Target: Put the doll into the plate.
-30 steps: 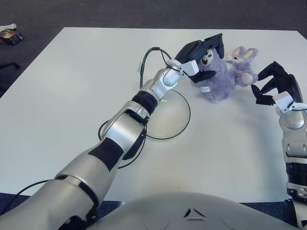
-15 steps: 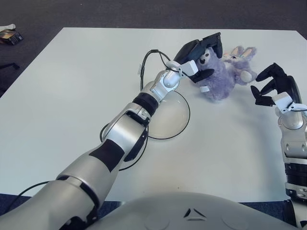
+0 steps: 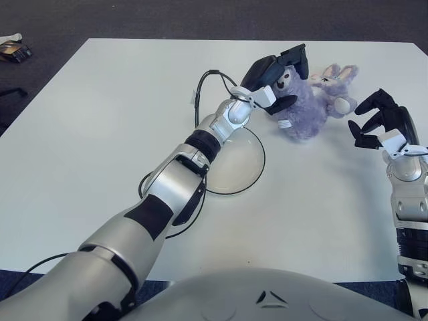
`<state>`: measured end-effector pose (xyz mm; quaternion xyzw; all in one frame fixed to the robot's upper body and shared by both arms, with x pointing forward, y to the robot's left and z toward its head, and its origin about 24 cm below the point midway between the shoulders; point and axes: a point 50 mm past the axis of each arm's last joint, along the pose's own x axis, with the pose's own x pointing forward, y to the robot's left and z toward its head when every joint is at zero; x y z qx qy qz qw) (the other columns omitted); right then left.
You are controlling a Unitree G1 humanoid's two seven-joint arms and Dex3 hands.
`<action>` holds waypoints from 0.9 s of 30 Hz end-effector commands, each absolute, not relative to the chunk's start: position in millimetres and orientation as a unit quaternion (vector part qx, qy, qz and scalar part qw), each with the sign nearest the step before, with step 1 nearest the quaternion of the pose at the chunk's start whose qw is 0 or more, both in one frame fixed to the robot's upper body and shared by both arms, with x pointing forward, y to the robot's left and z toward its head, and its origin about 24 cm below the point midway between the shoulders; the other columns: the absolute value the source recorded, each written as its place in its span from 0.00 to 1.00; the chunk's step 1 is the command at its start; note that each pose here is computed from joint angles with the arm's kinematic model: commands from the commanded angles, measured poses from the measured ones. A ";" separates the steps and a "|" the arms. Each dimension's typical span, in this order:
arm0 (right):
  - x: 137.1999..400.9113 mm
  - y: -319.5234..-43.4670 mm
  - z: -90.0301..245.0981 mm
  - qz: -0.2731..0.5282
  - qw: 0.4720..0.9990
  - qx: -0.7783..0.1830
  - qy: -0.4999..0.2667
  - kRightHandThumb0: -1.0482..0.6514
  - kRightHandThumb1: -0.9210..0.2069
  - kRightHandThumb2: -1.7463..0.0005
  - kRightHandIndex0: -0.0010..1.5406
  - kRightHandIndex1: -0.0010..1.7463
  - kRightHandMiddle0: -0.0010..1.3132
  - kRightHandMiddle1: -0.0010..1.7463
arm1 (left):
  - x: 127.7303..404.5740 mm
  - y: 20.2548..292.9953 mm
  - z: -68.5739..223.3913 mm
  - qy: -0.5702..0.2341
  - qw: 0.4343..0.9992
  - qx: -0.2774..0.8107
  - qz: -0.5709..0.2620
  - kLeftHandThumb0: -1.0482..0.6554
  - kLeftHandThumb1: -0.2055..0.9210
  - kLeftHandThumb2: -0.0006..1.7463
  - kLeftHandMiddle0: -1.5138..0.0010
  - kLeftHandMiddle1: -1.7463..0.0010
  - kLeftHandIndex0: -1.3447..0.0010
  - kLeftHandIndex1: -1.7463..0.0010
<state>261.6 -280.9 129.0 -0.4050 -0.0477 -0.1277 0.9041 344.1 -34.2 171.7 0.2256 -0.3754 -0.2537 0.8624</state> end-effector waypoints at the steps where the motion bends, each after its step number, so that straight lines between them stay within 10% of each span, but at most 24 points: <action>1: 259.0 -280.8 129.2 -0.128 0.903 -0.409 -0.045 0.61 0.44 0.33 0.39 0.92 0.24 1.00 | 347.1 -28.2 174.5 -0.384 0.853 0.241 -0.259 0.62 0.21 0.92 0.43 0.07 0.55 0.00; 27: 264.1 -276.5 136.9 -0.096 0.879 -0.452 -0.115 0.61 0.39 0.40 0.36 0.85 0.29 1.00 | 355.8 -3.3 191.5 -0.460 0.747 0.379 -0.294 0.61 0.18 0.94 0.41 0.08 0.53 0.00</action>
